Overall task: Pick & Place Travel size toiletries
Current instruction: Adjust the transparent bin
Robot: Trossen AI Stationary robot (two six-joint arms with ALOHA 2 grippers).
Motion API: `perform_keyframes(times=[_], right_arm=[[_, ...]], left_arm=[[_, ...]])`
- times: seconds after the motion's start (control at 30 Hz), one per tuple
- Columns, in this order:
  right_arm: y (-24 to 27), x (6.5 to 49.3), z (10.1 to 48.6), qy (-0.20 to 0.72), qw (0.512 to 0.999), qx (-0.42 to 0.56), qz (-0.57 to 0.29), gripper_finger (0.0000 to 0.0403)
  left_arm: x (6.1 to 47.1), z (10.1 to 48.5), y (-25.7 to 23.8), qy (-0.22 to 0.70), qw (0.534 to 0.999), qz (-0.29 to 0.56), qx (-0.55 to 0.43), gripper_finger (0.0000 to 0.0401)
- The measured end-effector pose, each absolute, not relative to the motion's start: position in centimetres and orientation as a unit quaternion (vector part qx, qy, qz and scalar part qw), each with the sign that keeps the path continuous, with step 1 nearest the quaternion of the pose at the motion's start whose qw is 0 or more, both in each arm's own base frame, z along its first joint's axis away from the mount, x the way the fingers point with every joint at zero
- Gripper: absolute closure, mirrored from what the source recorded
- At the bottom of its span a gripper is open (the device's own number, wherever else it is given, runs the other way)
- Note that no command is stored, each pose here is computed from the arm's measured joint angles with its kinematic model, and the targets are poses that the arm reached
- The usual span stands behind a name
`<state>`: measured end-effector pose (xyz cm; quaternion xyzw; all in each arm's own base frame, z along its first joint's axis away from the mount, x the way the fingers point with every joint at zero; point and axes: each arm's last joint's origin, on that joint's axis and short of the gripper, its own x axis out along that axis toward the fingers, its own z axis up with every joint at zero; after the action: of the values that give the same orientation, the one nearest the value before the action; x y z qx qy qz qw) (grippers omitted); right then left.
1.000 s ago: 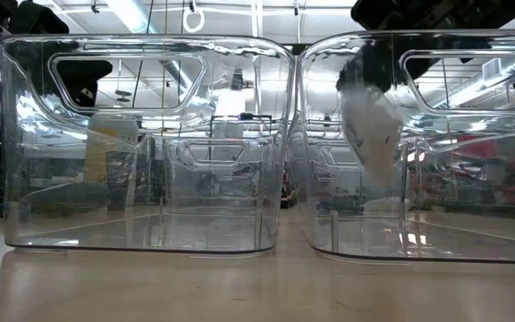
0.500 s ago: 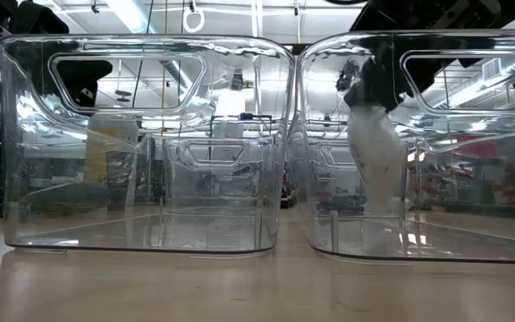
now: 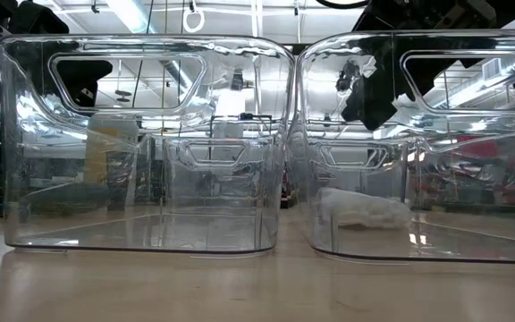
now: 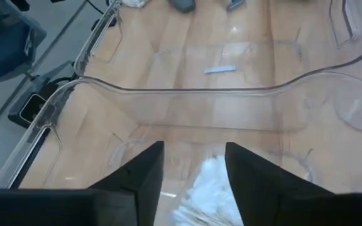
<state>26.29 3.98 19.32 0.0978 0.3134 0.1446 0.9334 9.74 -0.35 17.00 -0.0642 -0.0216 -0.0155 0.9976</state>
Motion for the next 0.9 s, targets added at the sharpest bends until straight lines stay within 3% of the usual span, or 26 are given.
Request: perform_keyframes(times=[0.27,0.9], right_arm=[[3.9,26.3,19.4,0.309,0.938,0.083,0.136,0.0209],[3.6,25.0,23.6,0.239,0.962,0.020,0.127,0.0245]], left_arm=[[9.7,17.0,-0.3,-0.022,0.998,-0.016,-0.064,0.0379],[9.7,17.0,-0.3,-0.021,0.998,-0.016,-0.064,0.0379]])
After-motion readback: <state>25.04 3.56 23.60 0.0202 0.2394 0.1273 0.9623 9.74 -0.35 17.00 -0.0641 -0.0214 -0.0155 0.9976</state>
